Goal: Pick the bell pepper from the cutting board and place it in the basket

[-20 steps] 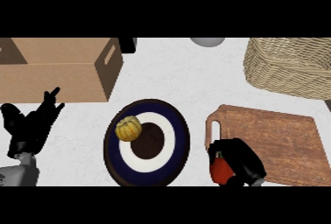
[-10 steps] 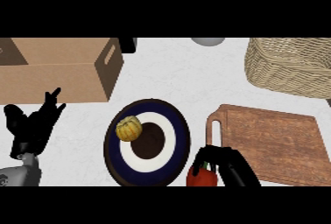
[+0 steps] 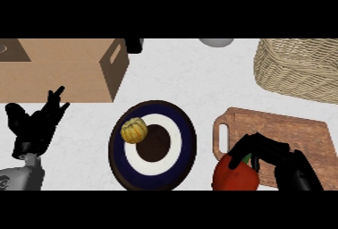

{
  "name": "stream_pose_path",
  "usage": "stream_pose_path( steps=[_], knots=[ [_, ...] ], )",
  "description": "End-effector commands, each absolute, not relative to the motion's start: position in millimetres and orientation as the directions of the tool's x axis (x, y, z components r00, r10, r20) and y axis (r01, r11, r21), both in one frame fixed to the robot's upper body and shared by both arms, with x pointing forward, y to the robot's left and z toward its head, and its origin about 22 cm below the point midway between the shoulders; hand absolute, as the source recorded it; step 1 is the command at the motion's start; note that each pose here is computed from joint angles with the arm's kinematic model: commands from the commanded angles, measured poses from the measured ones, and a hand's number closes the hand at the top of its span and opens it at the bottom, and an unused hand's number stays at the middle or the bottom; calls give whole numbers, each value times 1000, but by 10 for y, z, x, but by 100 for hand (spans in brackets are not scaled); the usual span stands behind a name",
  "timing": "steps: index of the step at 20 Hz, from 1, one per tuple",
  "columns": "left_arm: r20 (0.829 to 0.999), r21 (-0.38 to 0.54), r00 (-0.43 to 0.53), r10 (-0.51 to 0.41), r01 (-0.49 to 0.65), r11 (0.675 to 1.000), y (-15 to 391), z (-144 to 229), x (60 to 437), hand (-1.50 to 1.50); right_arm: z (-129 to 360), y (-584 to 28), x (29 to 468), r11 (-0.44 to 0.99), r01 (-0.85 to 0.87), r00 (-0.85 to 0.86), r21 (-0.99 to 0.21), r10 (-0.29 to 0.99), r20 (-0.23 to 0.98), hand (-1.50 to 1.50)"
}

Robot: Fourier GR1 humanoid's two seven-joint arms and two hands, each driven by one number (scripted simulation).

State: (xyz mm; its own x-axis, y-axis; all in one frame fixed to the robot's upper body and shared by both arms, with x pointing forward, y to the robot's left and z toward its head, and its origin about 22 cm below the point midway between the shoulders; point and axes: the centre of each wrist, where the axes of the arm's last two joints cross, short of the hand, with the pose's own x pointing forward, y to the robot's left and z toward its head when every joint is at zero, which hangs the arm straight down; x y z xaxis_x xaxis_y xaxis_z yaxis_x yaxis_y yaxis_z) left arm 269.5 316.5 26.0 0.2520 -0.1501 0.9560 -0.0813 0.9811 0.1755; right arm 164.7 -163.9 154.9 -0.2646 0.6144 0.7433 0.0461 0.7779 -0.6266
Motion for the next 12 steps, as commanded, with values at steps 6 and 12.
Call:
stream_pose_path(
  steps=[6, 12],
  knots=[
    [969, 178, 186, -166, -54, 982, 3240, 489, 2917, 0, 2240, -1755, 2077, 760, 232, -199, -607, 648, 735, 150],
    [969, 181, 178, -169, -52, 982, 3093, 417, 2791, 0, 2639, -1839, 2569, 738, 320, -160, -594, 660, 734, 150]
  ],
)
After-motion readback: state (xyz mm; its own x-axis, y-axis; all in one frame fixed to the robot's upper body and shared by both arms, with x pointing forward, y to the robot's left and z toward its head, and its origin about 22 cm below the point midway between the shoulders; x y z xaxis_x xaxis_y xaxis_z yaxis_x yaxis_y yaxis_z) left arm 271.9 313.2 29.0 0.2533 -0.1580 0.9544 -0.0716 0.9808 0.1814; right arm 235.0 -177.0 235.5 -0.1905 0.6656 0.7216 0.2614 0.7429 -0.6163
